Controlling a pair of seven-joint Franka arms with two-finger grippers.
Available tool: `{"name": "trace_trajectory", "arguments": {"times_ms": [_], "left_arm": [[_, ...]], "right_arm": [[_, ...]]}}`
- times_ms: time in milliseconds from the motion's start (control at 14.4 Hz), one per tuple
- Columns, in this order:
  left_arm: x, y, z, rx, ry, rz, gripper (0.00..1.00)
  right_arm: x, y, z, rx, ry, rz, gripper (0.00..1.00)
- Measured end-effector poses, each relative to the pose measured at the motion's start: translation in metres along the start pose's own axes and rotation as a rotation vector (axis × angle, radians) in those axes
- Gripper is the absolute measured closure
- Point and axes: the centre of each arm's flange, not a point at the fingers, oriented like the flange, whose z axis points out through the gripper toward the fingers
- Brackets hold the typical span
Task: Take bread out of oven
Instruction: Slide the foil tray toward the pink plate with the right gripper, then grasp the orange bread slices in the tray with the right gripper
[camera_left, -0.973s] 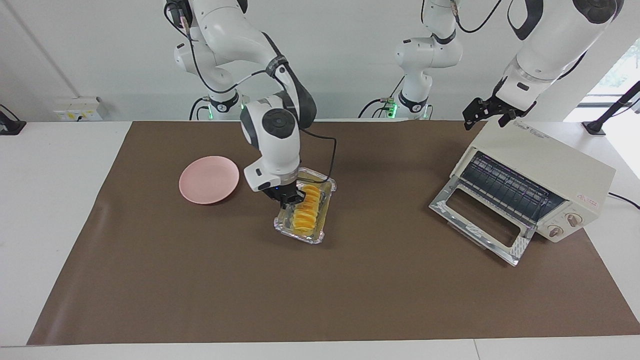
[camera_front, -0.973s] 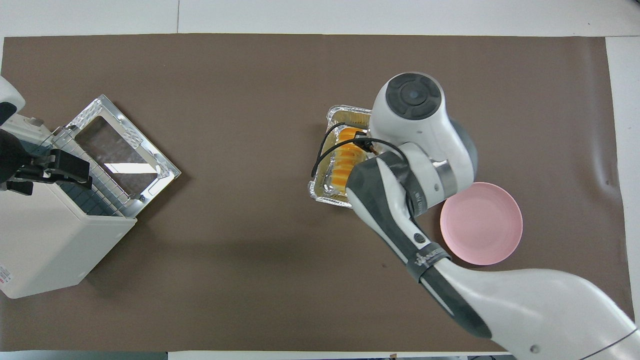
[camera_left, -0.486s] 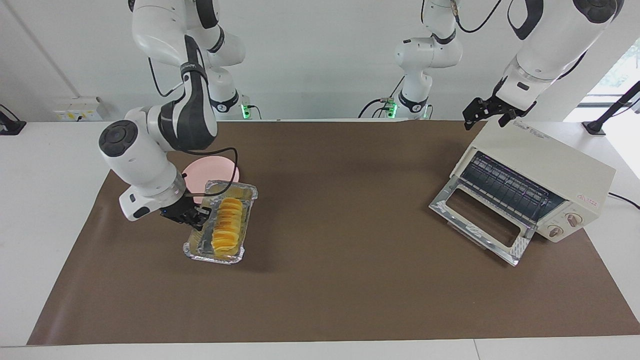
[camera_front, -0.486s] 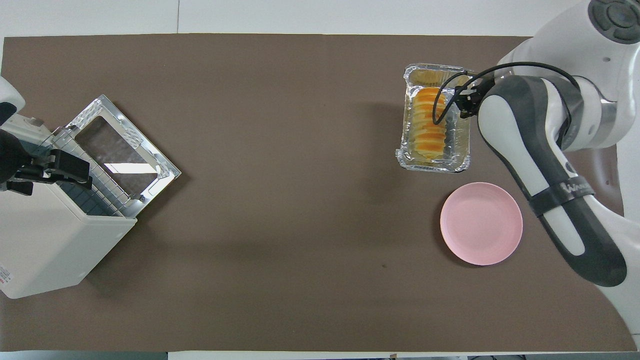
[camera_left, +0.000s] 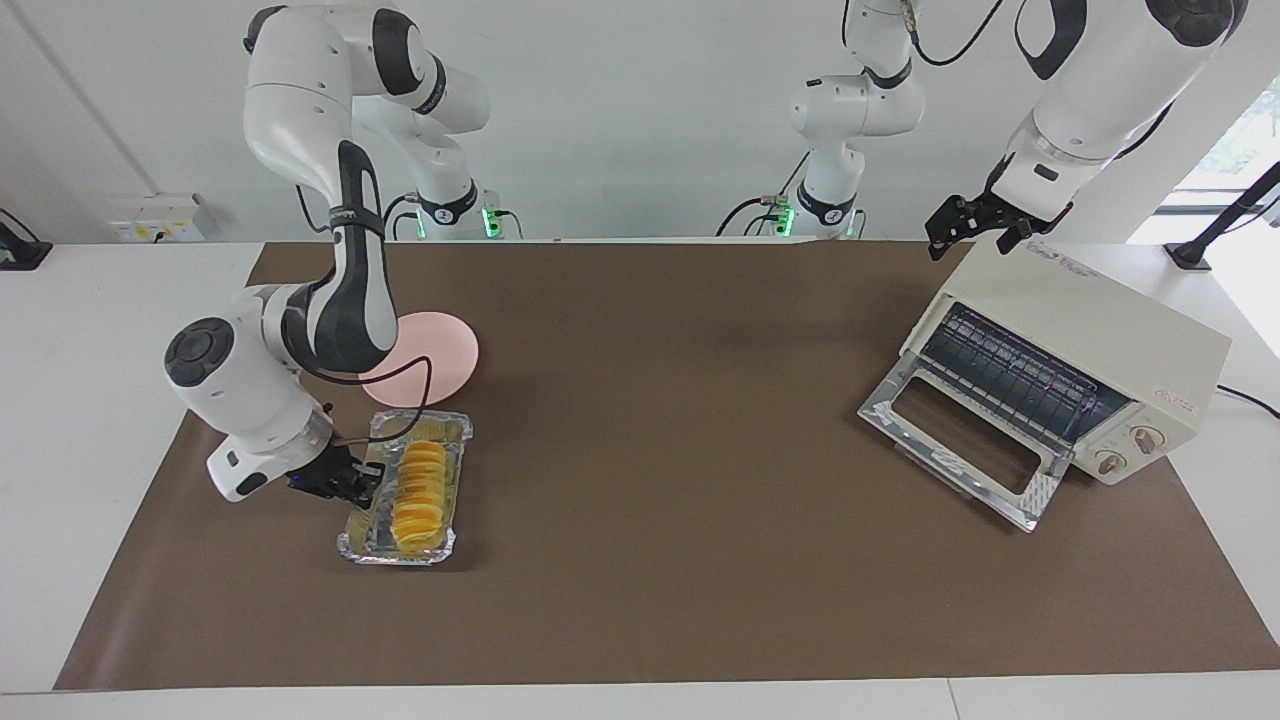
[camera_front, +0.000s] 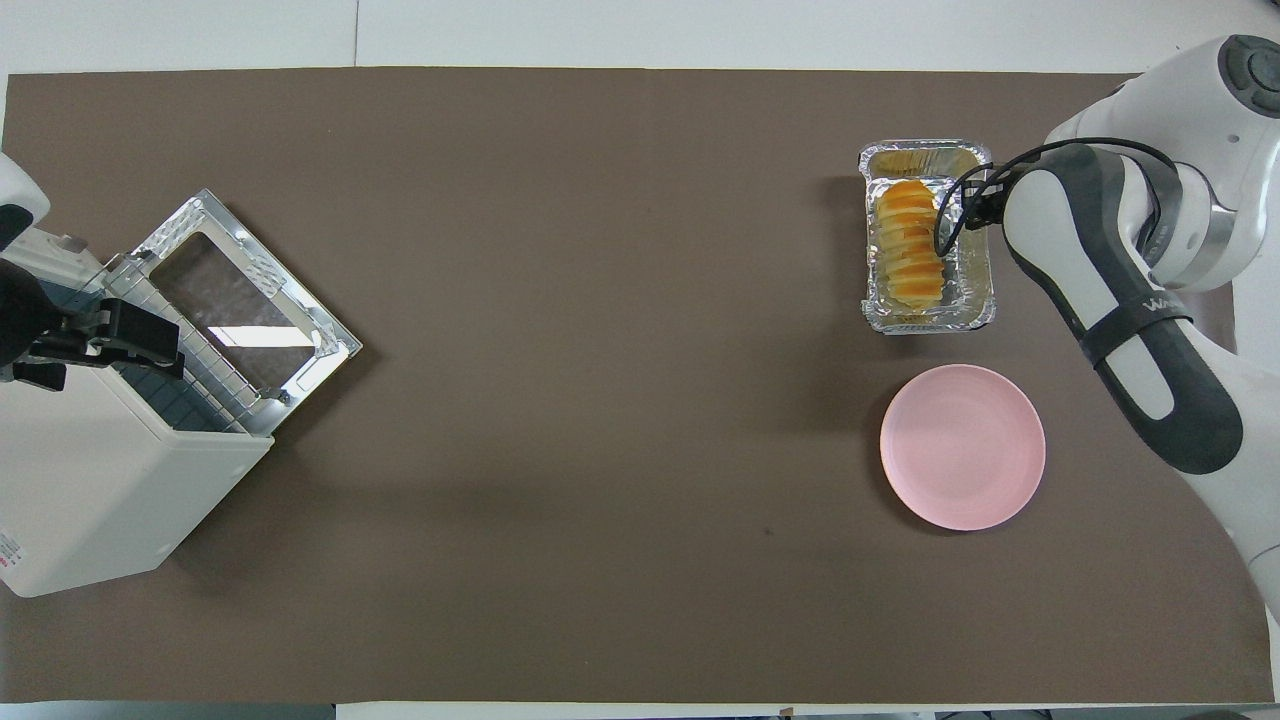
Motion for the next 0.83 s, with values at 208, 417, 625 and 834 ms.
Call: {"name": "trace_trajectory", "arguments": {"times_ms": [208, 417, 625, 834], "left_arm": [[0.0, 0.0, 0.0, 0.0, 0.0, 0.0, 0.0], [0.0, 0.0, 0.0, 0.0, 0.0, 0.0, 0.0], [0.0, 0.0, 0.0, 0.0, 0.0, 0.0, 0.0], [0.0, 0.0, 0.0, 0.0, 0.0, 0.0, 0.0]], "right_arm": [[0.003, 0.002, 0.012, -0.003, 0.015, -0.008, 0.99], [0.005, 0.003, 0.015, -0.006, 0.034, -0.043, 0.99], [0.006, 0.004, 0.015, -0.008, 0.043, -0.051, 0.9], [0.006, 0.004, 0.015, -0.009, 0.037, -0.054, 0.61]]}}
